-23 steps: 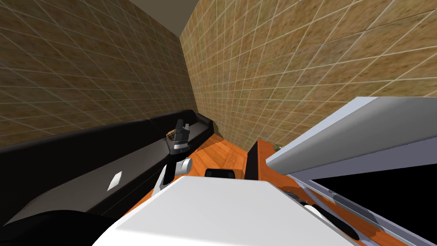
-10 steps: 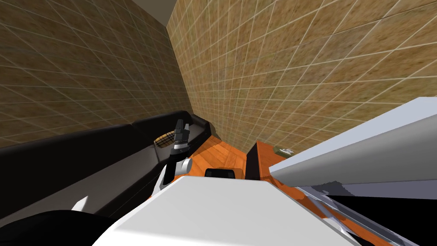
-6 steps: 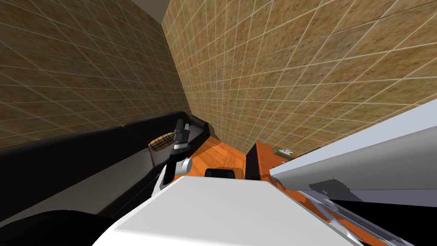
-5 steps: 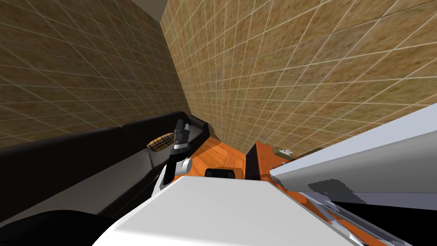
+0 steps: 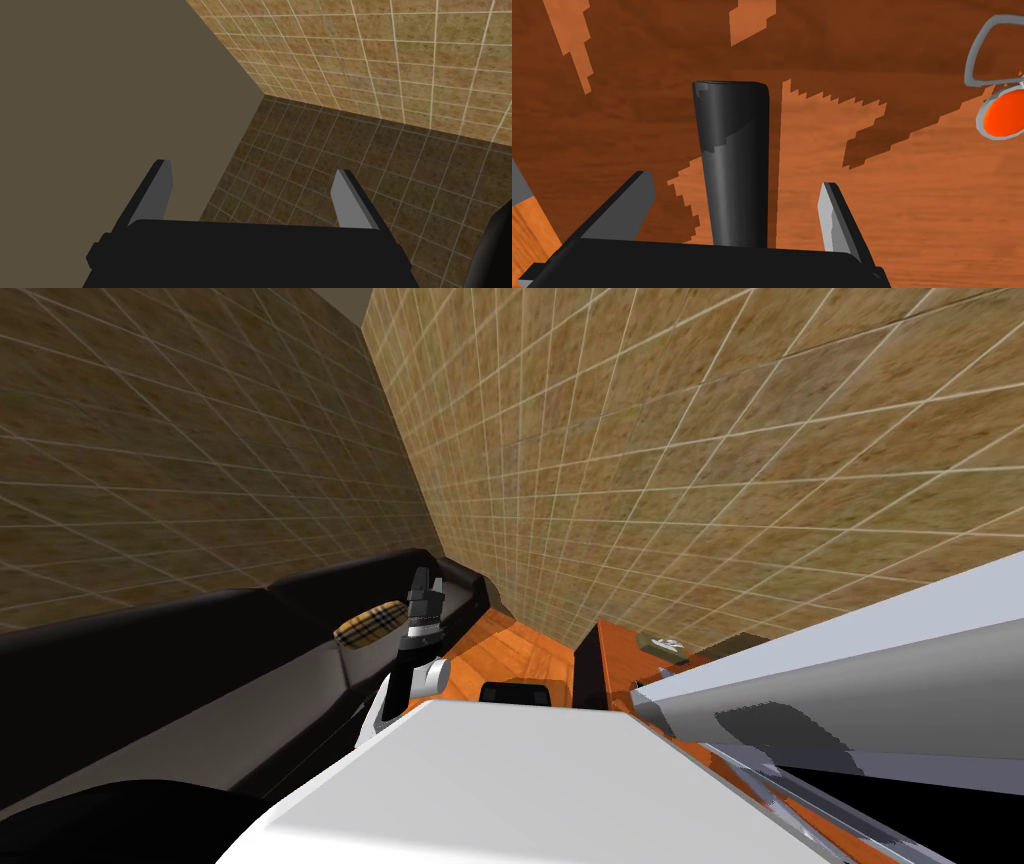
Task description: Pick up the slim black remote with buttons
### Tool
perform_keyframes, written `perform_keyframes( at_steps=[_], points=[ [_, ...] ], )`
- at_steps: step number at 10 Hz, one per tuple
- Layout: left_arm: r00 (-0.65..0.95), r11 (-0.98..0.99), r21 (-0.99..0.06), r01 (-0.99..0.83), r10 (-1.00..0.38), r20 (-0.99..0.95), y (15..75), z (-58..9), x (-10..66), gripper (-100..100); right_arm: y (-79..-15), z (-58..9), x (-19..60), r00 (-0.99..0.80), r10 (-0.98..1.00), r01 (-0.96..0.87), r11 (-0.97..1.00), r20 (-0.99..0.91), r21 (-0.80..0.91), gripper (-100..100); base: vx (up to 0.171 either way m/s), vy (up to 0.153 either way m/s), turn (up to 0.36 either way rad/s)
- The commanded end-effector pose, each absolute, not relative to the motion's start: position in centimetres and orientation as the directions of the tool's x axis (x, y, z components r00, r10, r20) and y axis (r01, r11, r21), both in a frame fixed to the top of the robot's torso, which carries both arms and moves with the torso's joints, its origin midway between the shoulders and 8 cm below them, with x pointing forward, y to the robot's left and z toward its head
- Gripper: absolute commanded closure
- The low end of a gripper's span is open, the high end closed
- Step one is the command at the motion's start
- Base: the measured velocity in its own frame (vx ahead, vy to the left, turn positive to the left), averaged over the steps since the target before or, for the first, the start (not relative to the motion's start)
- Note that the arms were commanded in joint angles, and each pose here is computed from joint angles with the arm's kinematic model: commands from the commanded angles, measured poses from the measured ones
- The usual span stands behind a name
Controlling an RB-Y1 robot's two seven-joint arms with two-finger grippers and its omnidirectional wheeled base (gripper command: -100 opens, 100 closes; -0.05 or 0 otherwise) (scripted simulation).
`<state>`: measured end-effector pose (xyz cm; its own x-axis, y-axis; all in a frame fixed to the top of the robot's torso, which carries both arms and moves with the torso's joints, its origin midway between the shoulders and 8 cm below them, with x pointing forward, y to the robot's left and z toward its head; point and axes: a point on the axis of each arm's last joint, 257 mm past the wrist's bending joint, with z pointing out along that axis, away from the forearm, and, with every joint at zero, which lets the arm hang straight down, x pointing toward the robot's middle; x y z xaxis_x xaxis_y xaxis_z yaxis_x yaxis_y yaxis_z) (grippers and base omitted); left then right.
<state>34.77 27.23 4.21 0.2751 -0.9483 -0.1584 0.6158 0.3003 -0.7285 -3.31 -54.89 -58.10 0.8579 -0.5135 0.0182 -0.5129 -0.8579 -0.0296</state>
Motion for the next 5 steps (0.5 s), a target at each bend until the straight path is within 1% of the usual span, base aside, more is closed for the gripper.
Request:
perform_keyframes(
  at_steps=[1, 2, 3, 5],
  points=[
    [0.275, 0.3, -0.728, 0.616, -0.948, -0.158, 27.23, 4.21, 34.77, 0, -54.0, -58.74, -3.26, 0.861, -0.508, -0.507, -0.861, 0.021, -0.028, -100, 0.027, -0.062, -0.034],
    [0.275, 0.3, -0.728, 0.616, -0.948, -0.158, 27.23, 4.21, 34.77, 0, -54.35, -58.41, -3.26, 0.863, -0.505, -0.505, -0.863, 0.019, -0.029, -100, 0.012, -0.025, -0.002],
    [0.275, 0.3, -0.728, 0.616, -0.948, -0.158, 27.23, 4.21, 34.77, 0, -54.32, -58.43, -3.21, 0.861, -0.507, -0.507, -0.862, 0.02, -0.028, 100, 0.0, 0.0, 0.0],
    [0.275, 0.3, -0.728, 0.616, -0.948, -0.158, 27.22, 4.21, 34.77, 0, -54.15, -58.48, -3.1, 0.862, -0.506, -0.505, -0.862, 0.02, -0.032, 100, 0.0, 0.0, 0.0]
  ],
)
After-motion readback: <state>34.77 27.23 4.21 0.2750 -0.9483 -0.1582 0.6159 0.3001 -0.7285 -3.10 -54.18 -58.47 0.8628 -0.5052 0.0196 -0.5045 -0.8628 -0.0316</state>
